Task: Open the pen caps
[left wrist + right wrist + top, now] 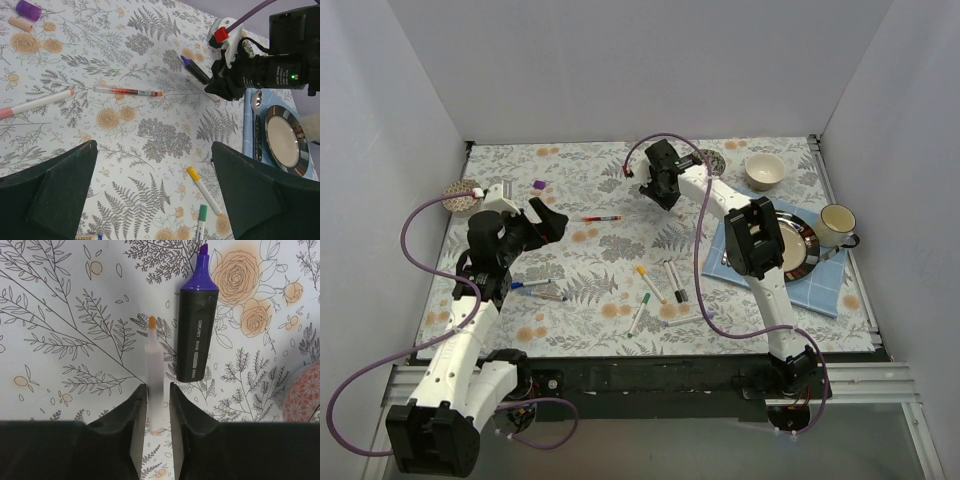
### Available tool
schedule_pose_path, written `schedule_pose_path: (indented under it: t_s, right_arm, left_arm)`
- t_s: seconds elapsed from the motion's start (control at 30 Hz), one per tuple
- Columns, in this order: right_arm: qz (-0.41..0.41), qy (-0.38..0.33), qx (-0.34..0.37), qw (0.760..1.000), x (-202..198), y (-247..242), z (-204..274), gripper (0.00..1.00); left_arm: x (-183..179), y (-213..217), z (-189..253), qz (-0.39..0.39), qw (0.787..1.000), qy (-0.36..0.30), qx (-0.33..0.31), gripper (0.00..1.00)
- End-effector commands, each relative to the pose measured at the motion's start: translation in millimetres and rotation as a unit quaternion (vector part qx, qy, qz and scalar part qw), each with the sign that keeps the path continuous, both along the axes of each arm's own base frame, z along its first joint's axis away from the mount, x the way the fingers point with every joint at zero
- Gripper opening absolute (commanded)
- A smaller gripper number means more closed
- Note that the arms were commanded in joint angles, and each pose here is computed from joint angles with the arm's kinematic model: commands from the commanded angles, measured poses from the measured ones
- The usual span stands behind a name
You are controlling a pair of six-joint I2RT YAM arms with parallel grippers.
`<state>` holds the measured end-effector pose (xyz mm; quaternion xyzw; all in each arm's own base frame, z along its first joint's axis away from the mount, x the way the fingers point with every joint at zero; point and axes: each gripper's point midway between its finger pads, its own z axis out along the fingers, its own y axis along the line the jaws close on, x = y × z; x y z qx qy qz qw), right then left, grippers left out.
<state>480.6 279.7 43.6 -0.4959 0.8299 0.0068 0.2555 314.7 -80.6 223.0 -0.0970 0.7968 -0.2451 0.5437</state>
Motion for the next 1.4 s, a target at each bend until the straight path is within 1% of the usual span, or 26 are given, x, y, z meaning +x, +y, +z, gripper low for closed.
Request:
schedule_pose_path:
  t_s: [0.0, 0.2, 0.23, 0.33, 0.43, 0.47, 0.5, 0.53, 0.57, 0.6, 0.67, 0.7, 0.73, 0.8, 0.83, 0.9, 0.93, 0.97, 1.0, 1.03, 1.07, 1.13, 1.2, 1.23, 1.3, 1.37]
  right_arm:
    - [-0.001, -0.029, -0.002, 1.0, 8.1, 4.2, 16.5, 0.33]
    - [-0.003, -0.045, 0.003, 0.999, 5.4, 0.5, 38.7, 0.37]
    - [-0.003, -0.039, 0.003, 0.999, 1.4, -2.1, 37.0, 0.37]
    - [0.0, -0.042, 0.024, 0.999, -12.3, -3.0, 59.3, 0.38]
    - [0.019, -0.019, 0.063, 0.998, -43.9, -3.2, 75.8, 0.4]
    - [0.042, 0.002, 0.092, 0.995, -67.8, 0.0, 81.2, 0.4]
    - [0.052, 0.014, 0.11, 0.992, -80.3, 2.3, 84.8, 0.41]
    - [0.062, 0.013, 0.133, 0.989, -94.4, 2.1, 101.1, 0.41]
    - [0.083, 0.034, 0.161, 0.983, -110.6, 9.1, 103.5, 0.41]
    - [0.088, 0.064, 0.164, 0.98, -130.4, 4.8, 89.3, 0.41]
    - [0.106, 0.084, 0.198, 0.971, -155.2, 5.9, 99.7, 0.43]
    - [0.111, 0.111, 0.196, 0.968, -172.8, 0.8, 87.1, 0.43]
    - [0.144, 0.121, 0.215, 0.958, -187.1, 3.4, 94.1, 0.44]
    - [0.178, 0.157, 0.213, 0.948, -213.6, -2.8, 85.3, 0.45]
    - [0.224, 0.156, 0.216, 0.938, -225.1, -0.6, 86.3, 0.45]
    - [0.262, 0.16, 0.208, 0.929, -240.7, -0.6, 84.0, 0.45]
    - [0.295, 0.16, 0.203, 0.92, -256.3, 2.5, 81.3, 0.45]
    - [0.359, 0.132, 0.187, 0.905, -262.5, 4.0, 79.0, 0.46]
    - [0.397, 0.115, 0.173, 0.894, -268.7, 3.8, 75.5, 0.47]
    - [0.43, 0.094, 0.151, 0.885, -276.9, 6.0, 71.0, 0.49]
    - [0.441, 0.078, 0.14, 0.883, -274.1, 8.5, 69.3, 0.51]
    - [0.412, 0.074, 0.135, 0.898, -259.6, 24.0, 71.7, 0.51]
    - [0.348, 0.122, 0.144, 0.918, -257.5, 30.0, 66.0, 0.49]
    - [0.33, 0.14, 0.135, 0.924, -258.5, 33.8, 55.5, 0.49]
    - [0.288, 0.142, 0.131, 0.938, -257.4, 39.9, 44.8, 0.49]
    - [0.251, 0.126, 0.096, 0.955, -250.7, 39.3, 31.9, 0.5]
  left_arm:
    - [-3.8, 2.0, 5.9, 0.003, 1.0, -0.014, 0.011, 0.98]
    - [-4.1, 2.6, 6.4, 0.004, 1.0, -0.015, 0.011, 0.98]
    - [-4.0, 2.8, 6.4, 0.005, 1.0, -0.015, 0.012, 0.98]
    - [-4.1, 3.6, 6.1, 0.012, 1.0, -0.013, 0.004, 0.98]
    - [-4.4, 7.3, 5.4, 0.029, 1.0, -0.008, -0.006, 0.98]
    - [-4.9, 6.8, 6.4, 0.028, 1.0, -0.009, -0.006, 0.98]
    - [-5.6, 4.7, 8.0, 0.022, 1.0, -0.011, -0.007, 0.98]
    - [-5.9, 4.3, 8.1, 0.02, 1.0, -0.012, -0.006, 0.98]
    - [-6.1, 4.3, 7.3, 0.02, 1.0, -0.012, -0.006, 0.98]
    - [-6.4, 4.3, 8.2, 0.02, 1.0, -0.013, -0.006, 0.98]
    - [-7.3, 2.7, 9.5, 0.014, 1.0, -0.016, -0.007, 0.98]
    - [-7.3, 2.7, 10.3, 0.014, 1.0, -0.017, -0.007, 0.98]
    - [-8.0, 1.7, 10.2, 0.011, 1.0, -0.017, -0.008, 0.98]
    - [-8.1, 0.9, 10.2, 0.009, 1.0, -0.018, -0.009, 0.98]
    - [-8.5, 1.0, 11.0, 0.009, 1.0, -0.02, -0.008, 0.98]
    - [-8.3, 1.3, 11.7, 0.009, 1.0, -0.021, -0.007, 0.98]
    - [-8.2, 1.8, 11.3, 0.011, 1.0, -0.02, -0.007, 0.98]
    - [-7.8, 3.4, 10.8, 0.015, 1.0, -0.019, -0.005, 0.98]
    - [-7.6, 4.5, 11.5, 0.018, 1.0, -0.021, -0.003, 0.98]
    - [-7.2, 6.0, 11.4, 0.022, 1.0, -0.02, -0.001, 0.98]
    - [-6.8, 10.2, 10.3, 0.034, 0.999, -0.017, 0.003, 0.98]
    - [-7.1, 12.9, 11.2, 0.041, 0.999, -0.019, 0.005, 0.98]
    - [-7.8, 14.6, 11.8, 0.045, 0.999, -0.021, 0.007, 0.98]
    - [-7.8, 15.0, 11.4, 0.046, 0.999, -0.021, 0.008, 0.98]
    - [-7.6, 15.5, 12.1, 0.047, 0.999, -0.021, 0.008, 0.98]
    - [-7.6, 15.2, 12.9, 0.047, 0.999, -0.022, 0.008, 0.98]
